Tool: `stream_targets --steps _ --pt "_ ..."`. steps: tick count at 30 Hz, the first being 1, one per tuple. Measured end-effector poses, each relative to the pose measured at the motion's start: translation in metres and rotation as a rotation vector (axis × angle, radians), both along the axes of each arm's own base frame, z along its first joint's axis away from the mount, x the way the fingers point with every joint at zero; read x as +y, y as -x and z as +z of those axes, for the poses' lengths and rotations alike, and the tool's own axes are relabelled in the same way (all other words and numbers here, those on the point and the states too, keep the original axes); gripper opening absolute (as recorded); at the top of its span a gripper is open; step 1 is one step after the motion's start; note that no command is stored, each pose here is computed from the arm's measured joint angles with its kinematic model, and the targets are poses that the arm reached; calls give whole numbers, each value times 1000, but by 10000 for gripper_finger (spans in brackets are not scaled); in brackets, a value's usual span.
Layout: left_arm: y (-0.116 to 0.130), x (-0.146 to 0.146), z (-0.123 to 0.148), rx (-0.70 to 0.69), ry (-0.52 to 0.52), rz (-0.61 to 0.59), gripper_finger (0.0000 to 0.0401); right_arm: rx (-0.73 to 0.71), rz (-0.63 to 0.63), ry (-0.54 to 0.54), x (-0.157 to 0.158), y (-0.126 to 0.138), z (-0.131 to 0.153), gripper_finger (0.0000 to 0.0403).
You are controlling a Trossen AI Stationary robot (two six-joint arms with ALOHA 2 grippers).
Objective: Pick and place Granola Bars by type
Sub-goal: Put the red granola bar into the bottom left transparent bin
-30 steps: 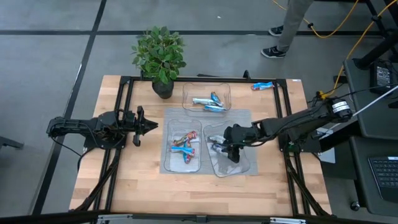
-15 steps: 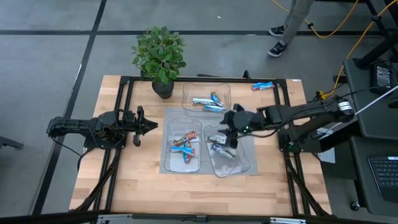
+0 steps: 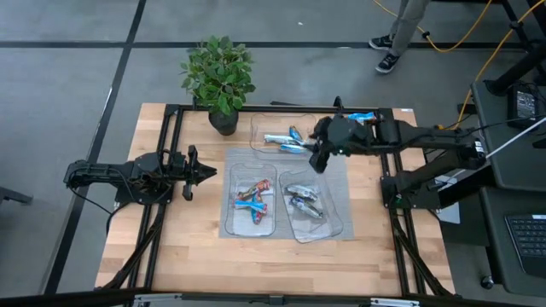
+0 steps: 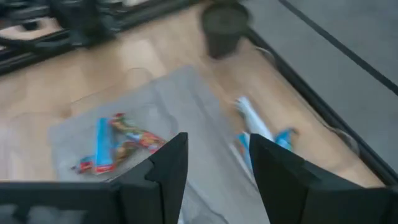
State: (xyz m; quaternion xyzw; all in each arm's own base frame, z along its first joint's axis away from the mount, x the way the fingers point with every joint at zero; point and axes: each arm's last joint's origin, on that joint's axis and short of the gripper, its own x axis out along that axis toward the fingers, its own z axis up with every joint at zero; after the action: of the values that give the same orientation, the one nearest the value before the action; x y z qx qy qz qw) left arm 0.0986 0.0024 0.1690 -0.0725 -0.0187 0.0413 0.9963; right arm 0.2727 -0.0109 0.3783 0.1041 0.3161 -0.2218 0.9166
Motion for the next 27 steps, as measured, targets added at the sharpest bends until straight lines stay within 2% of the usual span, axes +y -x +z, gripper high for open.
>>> stream_targets --steps 8,12,18,27 --pt "0 0 0 0 0 0 41 90 -243 -72 -32 15 -5 173" --pt "0 0 0 0 0 0 42 137 -368 -69 -48 23 -9 173" --pt "0 0 0 0 0 0 39 214 -445 -49 -74 35 -14 173" --pt "0 0 0 0 0 0 42 328 -543 74 -121 53 -29 173"
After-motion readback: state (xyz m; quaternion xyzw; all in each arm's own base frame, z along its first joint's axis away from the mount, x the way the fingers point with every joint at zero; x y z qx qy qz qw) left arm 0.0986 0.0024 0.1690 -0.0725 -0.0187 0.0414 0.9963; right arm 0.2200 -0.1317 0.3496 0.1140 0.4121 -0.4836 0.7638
